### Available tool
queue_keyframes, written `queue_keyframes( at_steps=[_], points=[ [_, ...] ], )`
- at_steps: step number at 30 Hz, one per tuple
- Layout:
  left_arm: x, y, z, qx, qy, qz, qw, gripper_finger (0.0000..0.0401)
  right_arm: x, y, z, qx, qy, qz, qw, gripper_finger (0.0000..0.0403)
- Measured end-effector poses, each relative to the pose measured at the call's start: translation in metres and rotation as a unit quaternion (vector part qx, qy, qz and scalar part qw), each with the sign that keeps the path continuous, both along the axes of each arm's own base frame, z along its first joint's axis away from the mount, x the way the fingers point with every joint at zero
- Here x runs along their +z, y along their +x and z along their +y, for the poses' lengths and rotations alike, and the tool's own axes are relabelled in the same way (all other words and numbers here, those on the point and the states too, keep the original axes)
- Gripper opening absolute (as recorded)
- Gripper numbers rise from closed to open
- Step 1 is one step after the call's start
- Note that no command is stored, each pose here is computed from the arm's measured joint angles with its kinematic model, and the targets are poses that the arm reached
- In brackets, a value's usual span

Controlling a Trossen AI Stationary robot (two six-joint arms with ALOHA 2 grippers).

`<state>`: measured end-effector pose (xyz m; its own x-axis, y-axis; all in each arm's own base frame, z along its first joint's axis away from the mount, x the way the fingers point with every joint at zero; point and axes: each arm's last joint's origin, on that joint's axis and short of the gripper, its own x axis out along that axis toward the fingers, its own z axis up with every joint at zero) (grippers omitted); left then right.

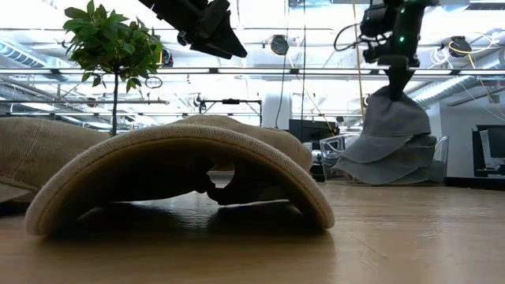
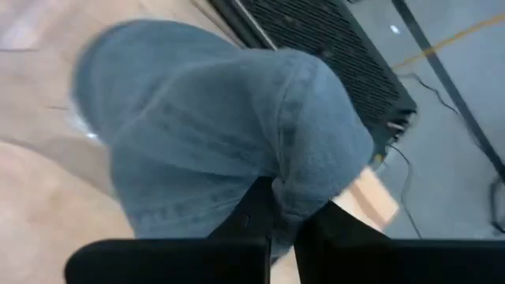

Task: Pick & Place hat
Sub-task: Put the blue cap into the right transparent bin

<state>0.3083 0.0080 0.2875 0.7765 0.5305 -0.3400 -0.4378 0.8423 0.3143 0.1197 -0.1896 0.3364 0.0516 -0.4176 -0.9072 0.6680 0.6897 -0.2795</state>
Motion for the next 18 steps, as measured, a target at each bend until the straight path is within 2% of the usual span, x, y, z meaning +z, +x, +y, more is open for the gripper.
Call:
queue_keyframes(
  at_steps=[8, 15, 18],
  points=[
    [0.0, 0.0, 0.0, 0.0, 0.0, 0.0, 1.0, 0.034, -0.029, 0.028, -0.022, 0.027, 0.047, 0.011, 0.998, 0.001],
    [0.0, 0.0, 0.0, 0.0, 0.0, 0.0, 1.0, 0.034, -0.037, 0.054, -0.012, 0.076, 0.06, 0.016, 0.995, 0.0011],
    [0.0, 0.0, 0.0, 0.0, 0.0, 0.0, 1.0, 0.034, -0.038, 0.057, -0.009, 0.065, 0.058, 0.023, 0.996, 0.001]
  ],
)
